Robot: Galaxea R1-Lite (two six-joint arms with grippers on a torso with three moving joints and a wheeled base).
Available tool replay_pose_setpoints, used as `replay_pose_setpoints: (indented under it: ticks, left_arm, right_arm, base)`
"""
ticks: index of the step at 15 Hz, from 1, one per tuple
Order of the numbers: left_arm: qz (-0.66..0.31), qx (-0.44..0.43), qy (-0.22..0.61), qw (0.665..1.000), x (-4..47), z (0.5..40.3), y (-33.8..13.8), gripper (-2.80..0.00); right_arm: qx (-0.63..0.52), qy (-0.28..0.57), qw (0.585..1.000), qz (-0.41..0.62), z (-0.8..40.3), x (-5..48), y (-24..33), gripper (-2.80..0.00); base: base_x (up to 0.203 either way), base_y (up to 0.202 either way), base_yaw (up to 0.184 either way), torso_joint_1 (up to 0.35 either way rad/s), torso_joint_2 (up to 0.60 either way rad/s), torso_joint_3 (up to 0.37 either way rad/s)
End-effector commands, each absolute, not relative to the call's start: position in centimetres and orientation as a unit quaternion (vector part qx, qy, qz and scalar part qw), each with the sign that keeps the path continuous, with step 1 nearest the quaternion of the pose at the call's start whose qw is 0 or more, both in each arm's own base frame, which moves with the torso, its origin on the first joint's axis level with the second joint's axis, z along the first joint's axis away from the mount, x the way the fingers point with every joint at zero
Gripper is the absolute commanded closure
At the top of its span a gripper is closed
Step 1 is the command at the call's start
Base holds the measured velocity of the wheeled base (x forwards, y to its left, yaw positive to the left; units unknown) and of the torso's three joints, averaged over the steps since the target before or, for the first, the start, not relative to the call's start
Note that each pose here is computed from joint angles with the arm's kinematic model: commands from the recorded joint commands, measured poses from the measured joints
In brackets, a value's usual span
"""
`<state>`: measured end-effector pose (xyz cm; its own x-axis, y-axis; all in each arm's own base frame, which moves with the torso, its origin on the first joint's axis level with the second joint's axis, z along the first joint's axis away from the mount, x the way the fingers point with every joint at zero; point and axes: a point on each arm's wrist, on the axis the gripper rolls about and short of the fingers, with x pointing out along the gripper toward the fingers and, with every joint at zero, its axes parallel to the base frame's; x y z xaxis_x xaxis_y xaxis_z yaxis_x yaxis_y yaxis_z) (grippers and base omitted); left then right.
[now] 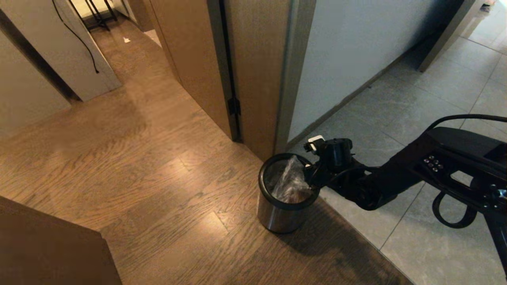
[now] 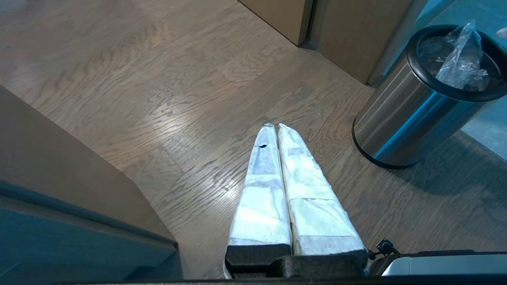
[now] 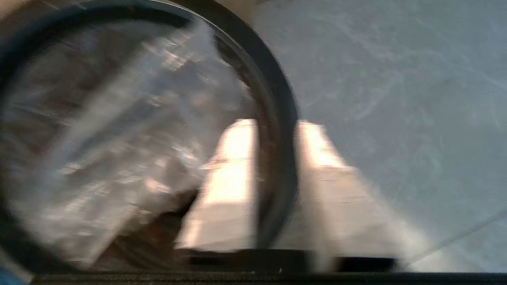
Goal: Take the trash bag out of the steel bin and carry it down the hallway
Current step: Place the outer trash can on the ground
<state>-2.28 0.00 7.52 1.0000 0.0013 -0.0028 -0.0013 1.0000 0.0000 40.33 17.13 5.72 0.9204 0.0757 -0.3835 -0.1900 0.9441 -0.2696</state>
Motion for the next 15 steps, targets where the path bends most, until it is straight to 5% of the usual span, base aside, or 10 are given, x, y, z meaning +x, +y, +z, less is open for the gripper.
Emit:
replay_pose_setpoints:
  ticks: [1, 15]
  left_arm:
    - [0.001, 0.0, 0.002, 1.0, -2.3, 7.5, 0.0, 0.0]
    - [0.001, 0.0, 0.002, 1.0, -2.3, 7.5, 0.0, 0.0]
  right_arm:
    - [-0.158, 0.202, 0.964, 0.066, 4.8, 40.3, 16.9, -2.8]
    - [-0.17, 0.24, 0.954, 0.053, 1.5, 41.2, 15.9, -2.8]
  base:
    - [0.0, 0.0, 0.0, 0.0, 0.0, 0.0]
    - [0.0, 0.0, 0.0, 0.0, 0.0, 0.0]
